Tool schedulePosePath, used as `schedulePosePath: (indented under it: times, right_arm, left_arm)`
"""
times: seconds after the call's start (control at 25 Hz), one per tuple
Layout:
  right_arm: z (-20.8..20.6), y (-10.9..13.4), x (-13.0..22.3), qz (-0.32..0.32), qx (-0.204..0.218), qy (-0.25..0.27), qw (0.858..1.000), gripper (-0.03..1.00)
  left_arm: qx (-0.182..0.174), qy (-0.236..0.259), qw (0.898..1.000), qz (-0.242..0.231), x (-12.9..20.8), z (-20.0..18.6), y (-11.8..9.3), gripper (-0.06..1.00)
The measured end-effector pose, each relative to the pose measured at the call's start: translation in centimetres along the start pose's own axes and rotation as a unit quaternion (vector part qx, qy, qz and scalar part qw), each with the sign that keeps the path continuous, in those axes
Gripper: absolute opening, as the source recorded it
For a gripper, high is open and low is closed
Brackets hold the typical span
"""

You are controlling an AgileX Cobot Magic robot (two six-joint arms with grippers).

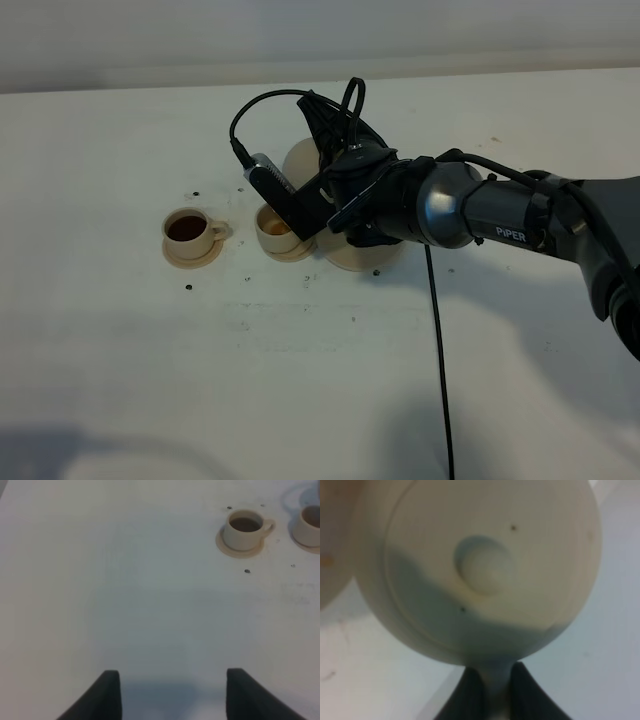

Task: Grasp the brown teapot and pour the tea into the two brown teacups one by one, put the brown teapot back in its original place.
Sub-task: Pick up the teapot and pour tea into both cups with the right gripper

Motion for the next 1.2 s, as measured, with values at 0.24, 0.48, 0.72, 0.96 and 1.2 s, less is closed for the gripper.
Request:
schedulePosePath:
  times: [0.24, 0.48, 0.72, 0.96, 1.2]
  right_arm:
    - [0.00, -0.25, 0.06, -0.021, 0.012, 0.003, 1.000, 0.12]
    - [0.00, -0.35, 0.08, -0.029, 0.017, 0.004, 0.999, 0.12]
    - [-0.01, -0.63, 0.12, -0.050, 0.031, 0.007, 0.998, 0.12]
    - [-0.02, -0.81, 0.11, -0.063, 0.040, 0.007, 0.997, 0.12]
    - [-0.05, -0.92, 0.02, -0.077, 0.045, 0.005, 0.996, 0.12]
  left_arm:
    - [0.000, 0.000, 1.000, 0.000, 0.00, 0.00, 0.00, 0.47]
    - [0.000, 0.000, 1.000, 0.000, 0.00, 0.00, 0.00, 0.47]
    - [0.000, 0.000, 1.000, 0.000, 0.00, 0.00, 0.00, 0.47]
    - [0.000, 0.000, 1.000, 0.000, 0.00, 0.00, 0.00, 0.47]
    - [0.000, 0.000, 1.000, 0.000, 0.00, 0.00, 0.00, 0.47]
Point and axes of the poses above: a point on each arm's last joint axis where the gripper is mounted, z pointing out along that axis toward the gripper, y along the wrist's bending axis when the last joint is at zero, x = y × z, the point moved 1 cm from there along z, pointing out along that axis toward the gripper, and after that the axes turned 11 degrees about z, right-handed, at the moved point
